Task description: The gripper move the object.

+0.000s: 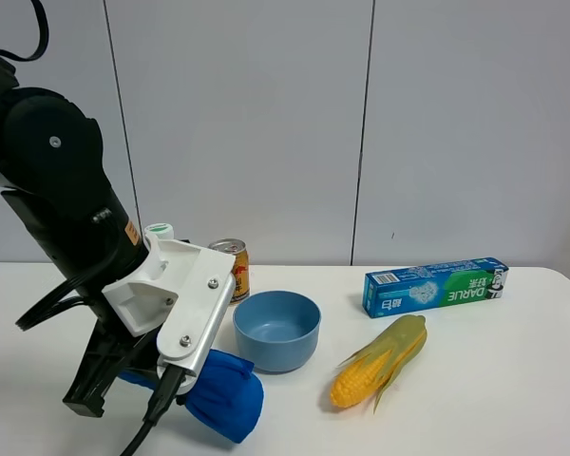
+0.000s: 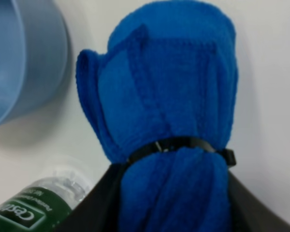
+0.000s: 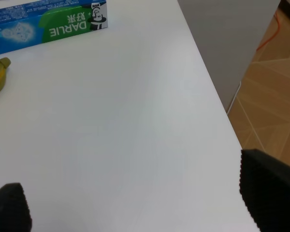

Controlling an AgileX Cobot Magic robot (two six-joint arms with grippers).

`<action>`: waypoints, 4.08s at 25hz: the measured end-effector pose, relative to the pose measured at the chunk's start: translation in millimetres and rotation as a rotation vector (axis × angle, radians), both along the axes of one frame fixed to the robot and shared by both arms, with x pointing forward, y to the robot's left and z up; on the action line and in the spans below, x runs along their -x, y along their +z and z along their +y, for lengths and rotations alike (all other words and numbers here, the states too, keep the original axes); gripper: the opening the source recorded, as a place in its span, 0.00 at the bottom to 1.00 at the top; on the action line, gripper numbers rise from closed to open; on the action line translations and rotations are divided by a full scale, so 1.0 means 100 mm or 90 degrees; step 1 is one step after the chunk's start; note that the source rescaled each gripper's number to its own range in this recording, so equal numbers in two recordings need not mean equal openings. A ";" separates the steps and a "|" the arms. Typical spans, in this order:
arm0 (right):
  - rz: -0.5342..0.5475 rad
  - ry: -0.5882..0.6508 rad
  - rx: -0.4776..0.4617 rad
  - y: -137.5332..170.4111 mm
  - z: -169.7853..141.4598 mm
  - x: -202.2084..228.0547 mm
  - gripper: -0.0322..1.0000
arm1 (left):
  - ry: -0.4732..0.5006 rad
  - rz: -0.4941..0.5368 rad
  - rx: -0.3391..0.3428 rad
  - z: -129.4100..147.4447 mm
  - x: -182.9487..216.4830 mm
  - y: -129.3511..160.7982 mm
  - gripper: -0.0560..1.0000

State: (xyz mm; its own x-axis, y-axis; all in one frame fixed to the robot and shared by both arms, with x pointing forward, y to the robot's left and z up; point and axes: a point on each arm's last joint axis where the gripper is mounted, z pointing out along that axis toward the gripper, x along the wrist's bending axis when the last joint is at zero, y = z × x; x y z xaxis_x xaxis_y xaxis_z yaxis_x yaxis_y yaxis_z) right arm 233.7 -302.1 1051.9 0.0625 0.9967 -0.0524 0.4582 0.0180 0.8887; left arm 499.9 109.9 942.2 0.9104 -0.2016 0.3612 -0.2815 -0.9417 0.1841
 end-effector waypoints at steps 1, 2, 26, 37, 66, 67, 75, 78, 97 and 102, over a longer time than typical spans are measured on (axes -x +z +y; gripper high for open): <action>0.000 0.000 0.000 0.00 0.00 0.00 1.00 | 0.001 0.000 0.001 -0.01 -0.01 -0.02 0.05; 0.000 0.000 0.000 0.00 0.00 0.00 1.00 | 0.001 0.000 0.001 -0.01 -0.02 -0.04 0.05; 0.000 0.000 0.000 0.00 0.00 0.00 1.00 | 0.016 0.003 -0.003 -0.09 -0.14 -0.49 0.05; 0.000 0.000 0.000 0.00 0.00 0.00 1.00 | 0.113 0.016 0.037 -0.10 -0.17 -0.50 0.62; 0.000 0.000 0.000 0.00 0.00 0.00 1.00 | 0.428 -0.153 0.470 0.39 0.30 1.75 0.63; 0.000 0.000 0.000 0.00 0.00 0.00 1.00 | 0.450 -0.165 0.474 0.44 0.26 1.83 0.63; 0.000 0.000 0.000 0.00 0.00 0.00 1.00 | 0.663 -0.277 0.464 1.20 0.03 2.42 0.63; 0.000 0.000 0.000 0.00 0.00 0.00 1.00 | 0.737 -0.322 0.466 1.54 0.14 2.60 0.63; 0.000 0.000 0.000 0.00 0.00 0.00 1.00 | 0.994 -0.317 0.552 2.06 2.25 2.86 0.63; 0.000 0.000 0.000 0.00 0.00 0.00 1.00 | 0.990 -0.312 0.574 2.01 2.58 2.47 0.63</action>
